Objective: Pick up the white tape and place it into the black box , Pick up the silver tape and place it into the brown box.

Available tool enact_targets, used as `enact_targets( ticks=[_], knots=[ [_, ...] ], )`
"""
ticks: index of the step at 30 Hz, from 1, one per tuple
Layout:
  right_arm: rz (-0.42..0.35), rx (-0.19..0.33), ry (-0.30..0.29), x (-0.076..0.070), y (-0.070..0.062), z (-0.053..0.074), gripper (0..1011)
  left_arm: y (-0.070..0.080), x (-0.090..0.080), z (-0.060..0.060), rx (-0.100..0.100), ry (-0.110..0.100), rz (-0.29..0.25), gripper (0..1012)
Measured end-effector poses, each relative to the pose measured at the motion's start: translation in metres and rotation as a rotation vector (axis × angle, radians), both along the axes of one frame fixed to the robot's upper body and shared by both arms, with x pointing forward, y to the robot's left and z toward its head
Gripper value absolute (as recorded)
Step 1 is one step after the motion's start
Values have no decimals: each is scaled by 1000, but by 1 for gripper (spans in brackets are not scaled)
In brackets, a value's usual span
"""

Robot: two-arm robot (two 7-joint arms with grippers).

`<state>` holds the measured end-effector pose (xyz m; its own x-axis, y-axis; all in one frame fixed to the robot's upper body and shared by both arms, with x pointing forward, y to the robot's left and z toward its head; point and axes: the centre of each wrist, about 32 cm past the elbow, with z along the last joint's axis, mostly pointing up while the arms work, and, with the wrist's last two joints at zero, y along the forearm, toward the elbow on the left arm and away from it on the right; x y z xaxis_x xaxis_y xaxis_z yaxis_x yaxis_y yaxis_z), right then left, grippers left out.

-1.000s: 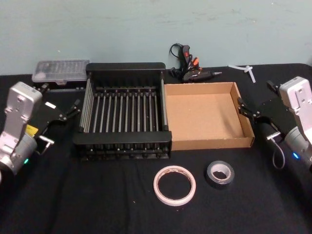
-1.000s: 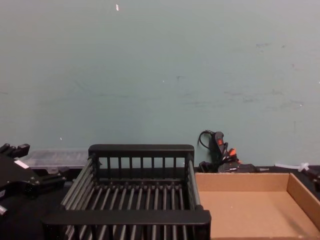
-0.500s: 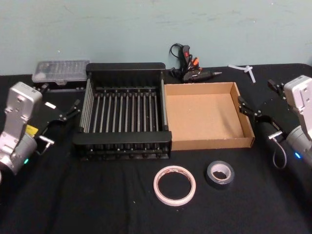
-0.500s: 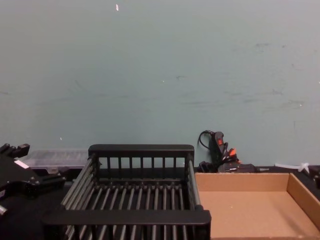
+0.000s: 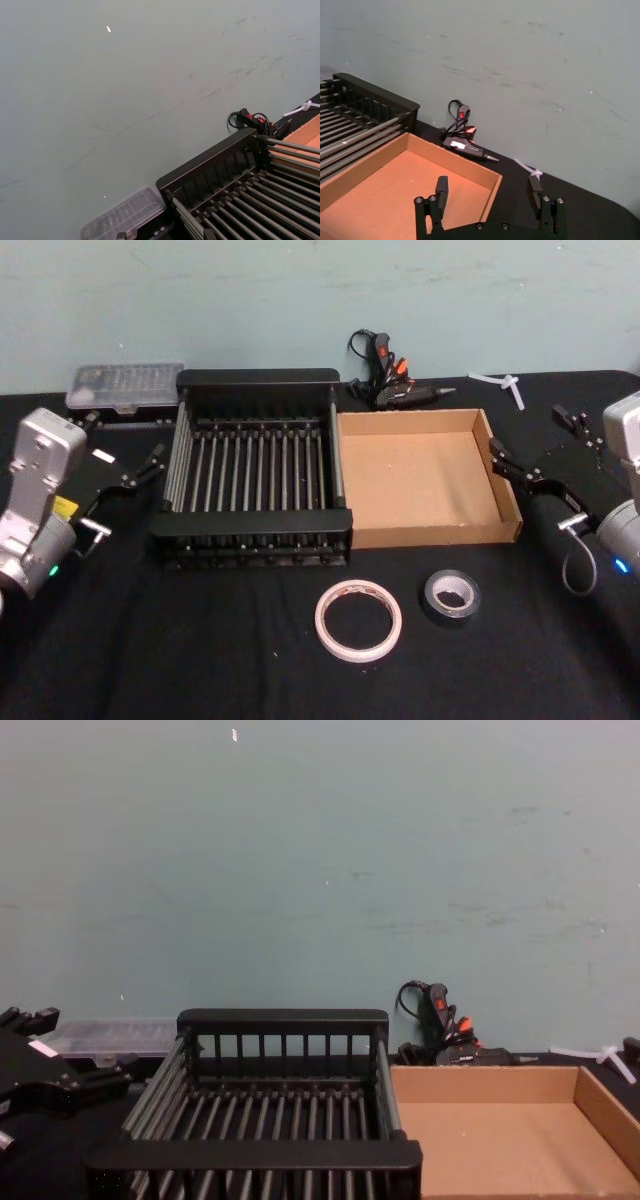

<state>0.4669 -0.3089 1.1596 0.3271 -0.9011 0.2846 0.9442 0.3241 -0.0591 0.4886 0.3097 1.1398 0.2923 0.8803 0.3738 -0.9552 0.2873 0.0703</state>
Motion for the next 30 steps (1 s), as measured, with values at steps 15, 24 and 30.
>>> enact_targets(
  ticks=[15, 24, 30],
  knots=[
    [43, 36, 116, -37, 10, 24, 1002, 0, 0, 0, 0, 0, 0, 1001],
    [66, 43, 204, -57, 13, 22, 1002, 0, 0, 0, 0, 0, 0, 1001],
    [77, 45, 260, -70, 16, 18, 1002, 0, 0, 0, 0, 0, 0, 1002]
  ],
)
